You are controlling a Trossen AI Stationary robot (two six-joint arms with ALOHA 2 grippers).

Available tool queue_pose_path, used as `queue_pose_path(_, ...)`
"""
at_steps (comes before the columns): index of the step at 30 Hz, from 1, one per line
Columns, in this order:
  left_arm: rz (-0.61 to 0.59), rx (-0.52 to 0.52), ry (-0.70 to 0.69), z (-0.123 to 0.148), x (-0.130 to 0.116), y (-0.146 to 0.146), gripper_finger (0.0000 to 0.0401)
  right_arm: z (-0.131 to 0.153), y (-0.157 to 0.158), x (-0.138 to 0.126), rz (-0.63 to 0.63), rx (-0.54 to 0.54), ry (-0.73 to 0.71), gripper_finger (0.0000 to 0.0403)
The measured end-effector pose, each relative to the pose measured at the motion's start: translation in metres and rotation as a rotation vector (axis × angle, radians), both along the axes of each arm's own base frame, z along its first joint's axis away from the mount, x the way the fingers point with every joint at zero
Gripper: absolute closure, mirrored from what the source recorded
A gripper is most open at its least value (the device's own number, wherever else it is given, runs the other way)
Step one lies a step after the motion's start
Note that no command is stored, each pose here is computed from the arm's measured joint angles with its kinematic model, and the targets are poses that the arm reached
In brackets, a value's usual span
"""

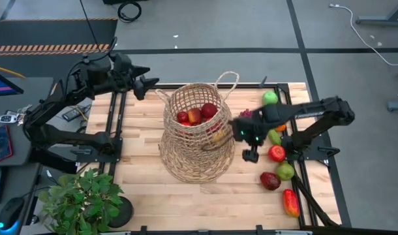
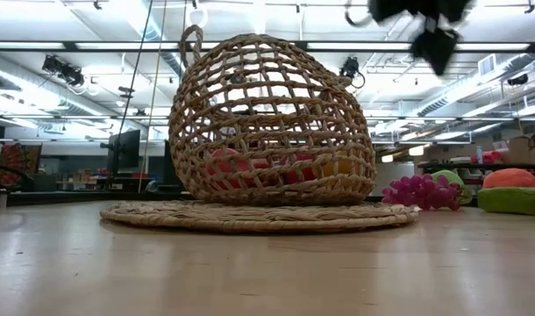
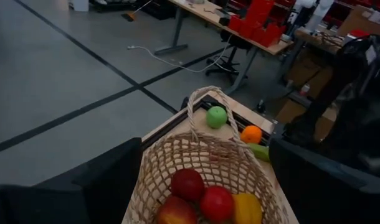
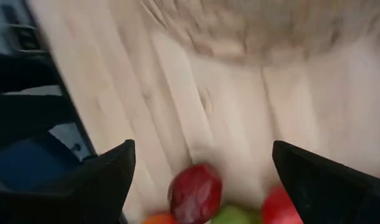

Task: Build produce basket
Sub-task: Put the red apple into the brown basket

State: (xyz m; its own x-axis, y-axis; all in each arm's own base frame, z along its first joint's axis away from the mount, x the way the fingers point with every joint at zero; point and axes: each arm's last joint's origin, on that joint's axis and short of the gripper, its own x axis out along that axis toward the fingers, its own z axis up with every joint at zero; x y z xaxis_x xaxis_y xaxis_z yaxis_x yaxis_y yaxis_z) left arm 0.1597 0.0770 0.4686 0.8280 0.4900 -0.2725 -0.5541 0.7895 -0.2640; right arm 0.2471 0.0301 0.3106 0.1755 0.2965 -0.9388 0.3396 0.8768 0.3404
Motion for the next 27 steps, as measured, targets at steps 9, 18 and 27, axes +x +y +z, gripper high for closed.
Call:
queue_pose_path(9, -0.006, 0.003, 0.001, 0.0, 0.0, 0.0, 0.0044, -0.076, 0.042, -0.038, -0.114, 0.012, 0.223, 0.0005)
queue_pose_path(18, -0.006, 0.004, 0.001, 0.0, 0.0, 0.0, 0.0044, -0.103, 0.074, -0.052, -0.146, -0.006, 0.236, 0.0004)
queue_pose_path(27, -0.004, -0.002, -0.003, 0.0, 0.0, 0.0, 0.0044, -0.139, 0.085, -0.073, -0.161, -0.015, 0.267, 0.0004)
